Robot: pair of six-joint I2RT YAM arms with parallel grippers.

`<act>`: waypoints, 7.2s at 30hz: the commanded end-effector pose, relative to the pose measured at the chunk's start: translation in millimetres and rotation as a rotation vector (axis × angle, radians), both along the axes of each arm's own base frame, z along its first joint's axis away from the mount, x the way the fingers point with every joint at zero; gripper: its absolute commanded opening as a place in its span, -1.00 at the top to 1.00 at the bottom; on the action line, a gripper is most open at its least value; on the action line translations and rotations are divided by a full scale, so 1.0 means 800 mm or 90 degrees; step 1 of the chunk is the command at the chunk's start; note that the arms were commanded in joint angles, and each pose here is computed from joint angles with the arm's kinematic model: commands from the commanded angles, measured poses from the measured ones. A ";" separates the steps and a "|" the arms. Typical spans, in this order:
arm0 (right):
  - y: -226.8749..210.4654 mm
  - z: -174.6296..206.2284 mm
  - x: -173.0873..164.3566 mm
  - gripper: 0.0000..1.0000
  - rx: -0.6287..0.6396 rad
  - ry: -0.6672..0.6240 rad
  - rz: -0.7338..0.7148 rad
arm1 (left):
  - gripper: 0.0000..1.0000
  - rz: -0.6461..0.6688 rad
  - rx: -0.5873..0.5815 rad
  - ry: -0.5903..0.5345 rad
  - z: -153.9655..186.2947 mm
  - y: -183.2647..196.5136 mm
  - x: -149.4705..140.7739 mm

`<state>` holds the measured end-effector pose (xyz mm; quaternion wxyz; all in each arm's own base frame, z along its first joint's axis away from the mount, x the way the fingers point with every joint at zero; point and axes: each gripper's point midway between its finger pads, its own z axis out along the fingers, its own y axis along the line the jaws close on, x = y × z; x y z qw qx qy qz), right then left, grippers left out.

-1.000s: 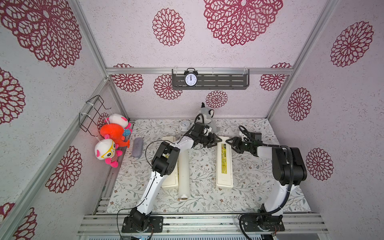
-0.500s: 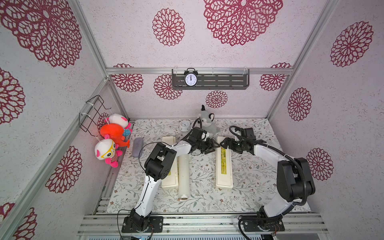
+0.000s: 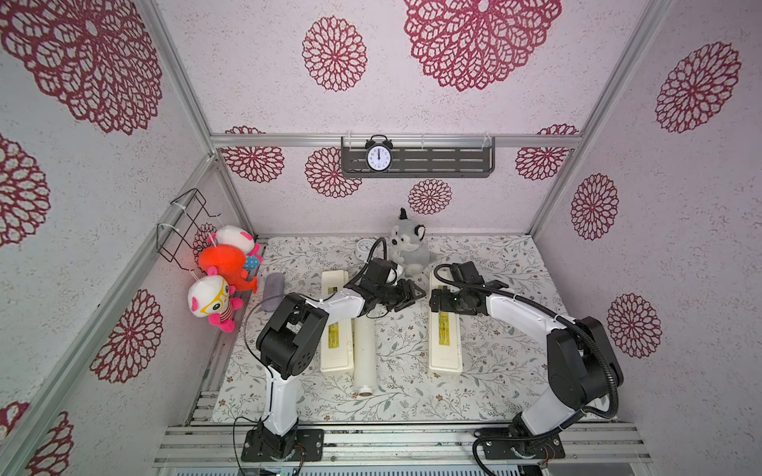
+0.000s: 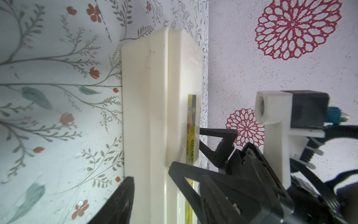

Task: Put plastic wrap rolls into dispensers
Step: Open the lid of the plastic wrap cutting box, then move the plastic wrap cutting box to the center of the board, then pick up the plastic wrap cutting box from the center of the board.

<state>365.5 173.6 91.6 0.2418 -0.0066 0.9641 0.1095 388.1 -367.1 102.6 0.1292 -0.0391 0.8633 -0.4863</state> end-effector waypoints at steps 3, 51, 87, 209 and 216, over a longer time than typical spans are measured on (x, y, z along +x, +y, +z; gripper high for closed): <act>-0.001 -0.035 -0.029 -0.96 -0.030 0.060 -0.001 | -0.16 0.008 0.001 -0.018 -0.001 0.005 0.009; 0.025 0.050 -0.039 -0.98 0.103 -0.011 0.091 | -0.28 -0.062 -0.105 0.036 -0.011 -0.042 -0.003; -0.103 0.119 -0.083 -0.86 0.084 -0.116 -0.053 | -0.38 -0.048 0.061 -0.016 0.028 -0.001 -0.006; 0.314 -0.033 -0.101 -0.98 -0.131 0.055 0.214 | -0.31 0.445 0.111 0.032 -0.046 0.387 -0.122; 0.314 -0.041 -0.094 -0.98 -0.138 0.064 0.191 | -0.32 0.453 0.103 0.022 -0.043 0.388 -0.118</act>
